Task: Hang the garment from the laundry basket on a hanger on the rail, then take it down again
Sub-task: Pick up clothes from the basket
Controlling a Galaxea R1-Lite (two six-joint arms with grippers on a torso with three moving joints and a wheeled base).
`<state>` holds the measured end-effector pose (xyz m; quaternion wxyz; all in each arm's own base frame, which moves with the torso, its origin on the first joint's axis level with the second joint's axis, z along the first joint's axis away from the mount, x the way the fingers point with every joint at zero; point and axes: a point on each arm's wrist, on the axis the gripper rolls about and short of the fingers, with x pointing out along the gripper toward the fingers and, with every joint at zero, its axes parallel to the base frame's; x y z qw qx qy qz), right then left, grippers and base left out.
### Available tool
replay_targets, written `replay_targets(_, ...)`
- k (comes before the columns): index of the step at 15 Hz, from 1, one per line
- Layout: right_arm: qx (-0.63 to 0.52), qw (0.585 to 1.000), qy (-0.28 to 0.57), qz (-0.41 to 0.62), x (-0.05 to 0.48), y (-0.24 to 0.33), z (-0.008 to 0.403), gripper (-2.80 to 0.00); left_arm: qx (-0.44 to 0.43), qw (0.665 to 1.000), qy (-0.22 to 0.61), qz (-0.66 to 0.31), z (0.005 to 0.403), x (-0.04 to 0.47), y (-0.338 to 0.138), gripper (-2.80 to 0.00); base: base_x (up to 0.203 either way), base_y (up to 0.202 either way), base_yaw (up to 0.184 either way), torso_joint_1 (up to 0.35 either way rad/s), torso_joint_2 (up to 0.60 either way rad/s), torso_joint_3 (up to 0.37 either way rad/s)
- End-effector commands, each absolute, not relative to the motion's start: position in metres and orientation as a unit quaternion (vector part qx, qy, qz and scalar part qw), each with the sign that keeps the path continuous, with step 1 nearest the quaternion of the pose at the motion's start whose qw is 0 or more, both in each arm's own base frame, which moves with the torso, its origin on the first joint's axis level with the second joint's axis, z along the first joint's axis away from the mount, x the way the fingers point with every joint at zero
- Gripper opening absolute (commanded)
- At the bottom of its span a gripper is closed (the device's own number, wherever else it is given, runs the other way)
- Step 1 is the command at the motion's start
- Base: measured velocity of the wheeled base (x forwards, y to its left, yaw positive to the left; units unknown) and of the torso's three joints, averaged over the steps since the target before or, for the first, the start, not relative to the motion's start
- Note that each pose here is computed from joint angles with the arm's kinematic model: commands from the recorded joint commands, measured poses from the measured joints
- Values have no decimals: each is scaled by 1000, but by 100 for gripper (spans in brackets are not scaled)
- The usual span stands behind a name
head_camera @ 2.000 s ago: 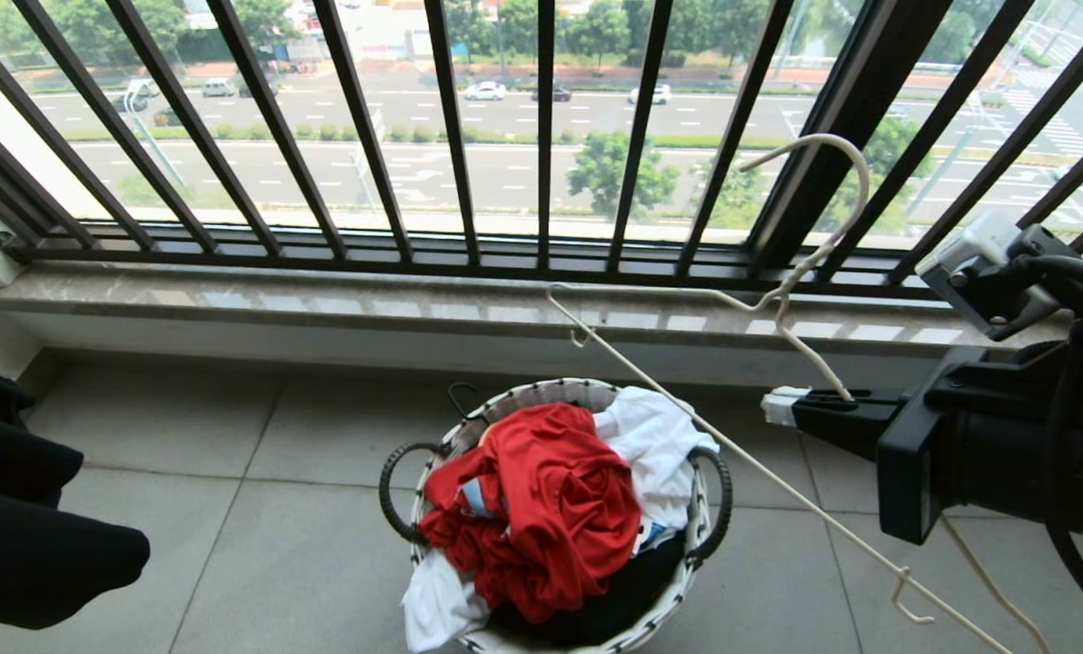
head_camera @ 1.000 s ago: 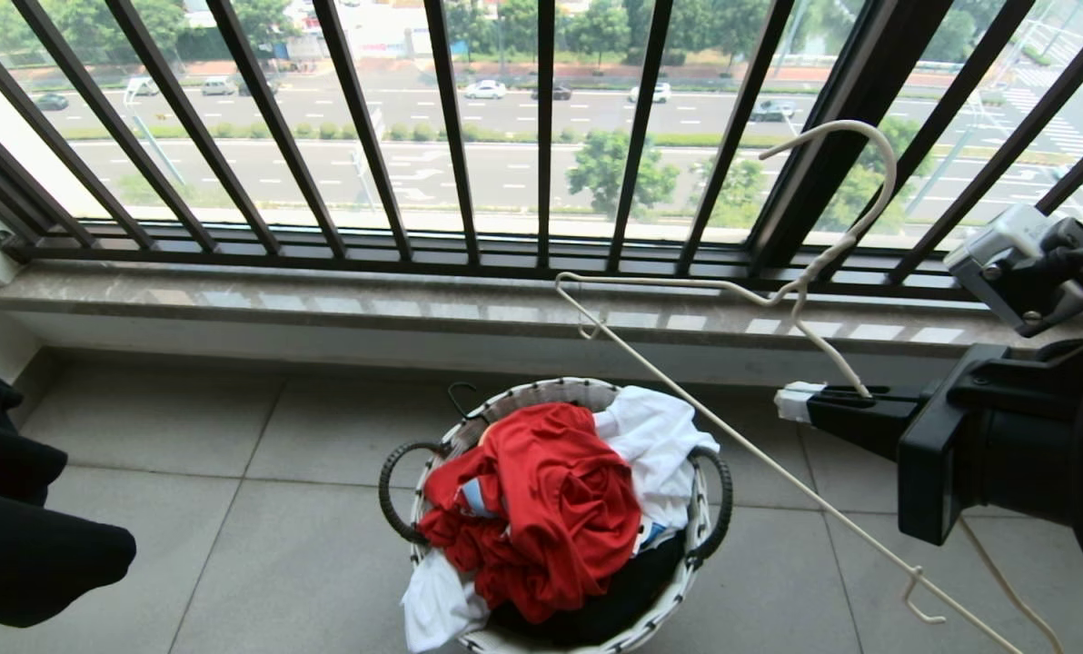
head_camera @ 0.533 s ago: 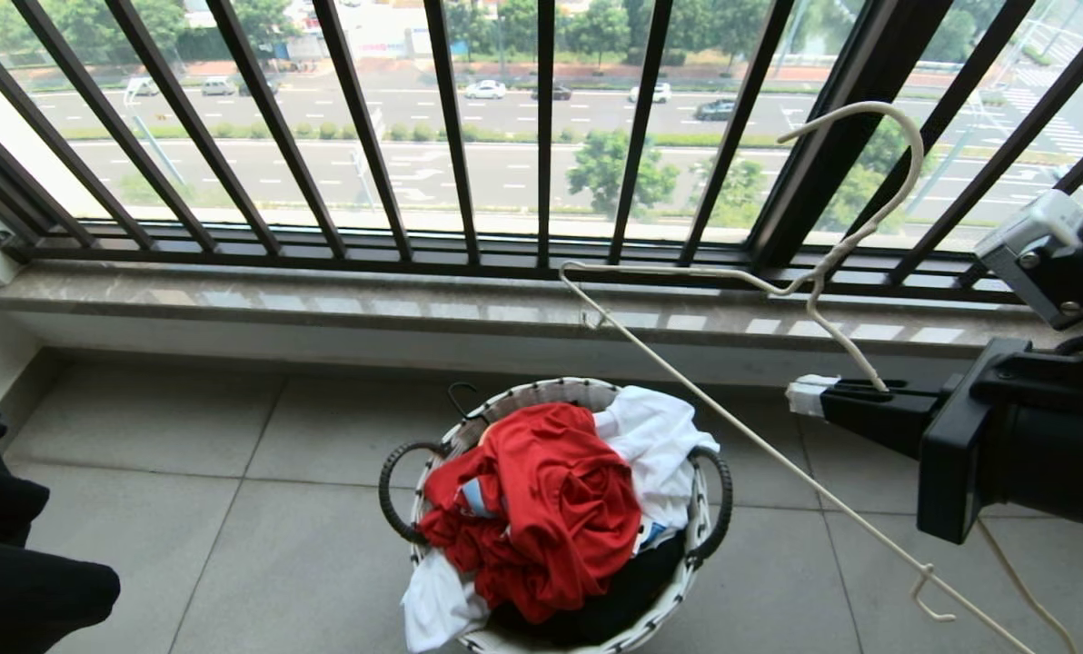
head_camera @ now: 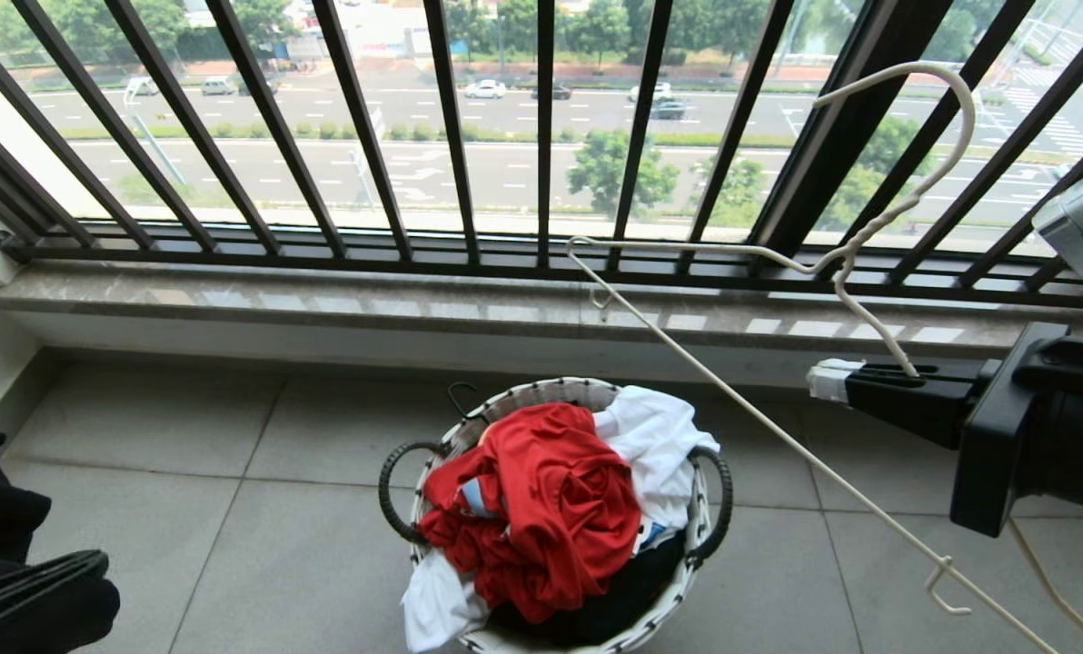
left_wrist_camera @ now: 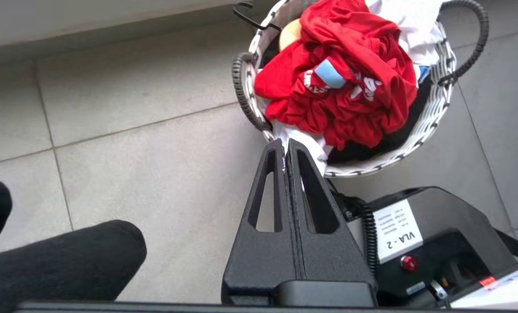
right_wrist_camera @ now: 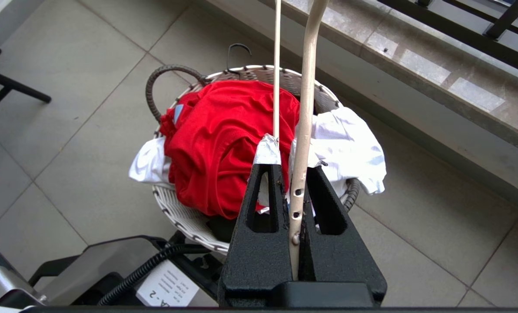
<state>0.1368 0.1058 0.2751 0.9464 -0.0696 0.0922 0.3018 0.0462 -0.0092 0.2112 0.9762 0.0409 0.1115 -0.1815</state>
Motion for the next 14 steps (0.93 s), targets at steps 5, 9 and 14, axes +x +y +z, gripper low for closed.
replay_targets(5,-66,949,85,295,138,104,280,-280,19,884,344,-316,227,168,-71,-280,0,0,0,0,0,0)
replay_targets(9,-59,955,77,279,141,99,286,-280,42,833,435,-340,193,232,-131,-280,0,0,0,0,0,0)
replay_targets(14,-56,963,70,256,144,91,290,-280,22,819,475,-320,163,269,-172,0,0,0,0,0,0,0)
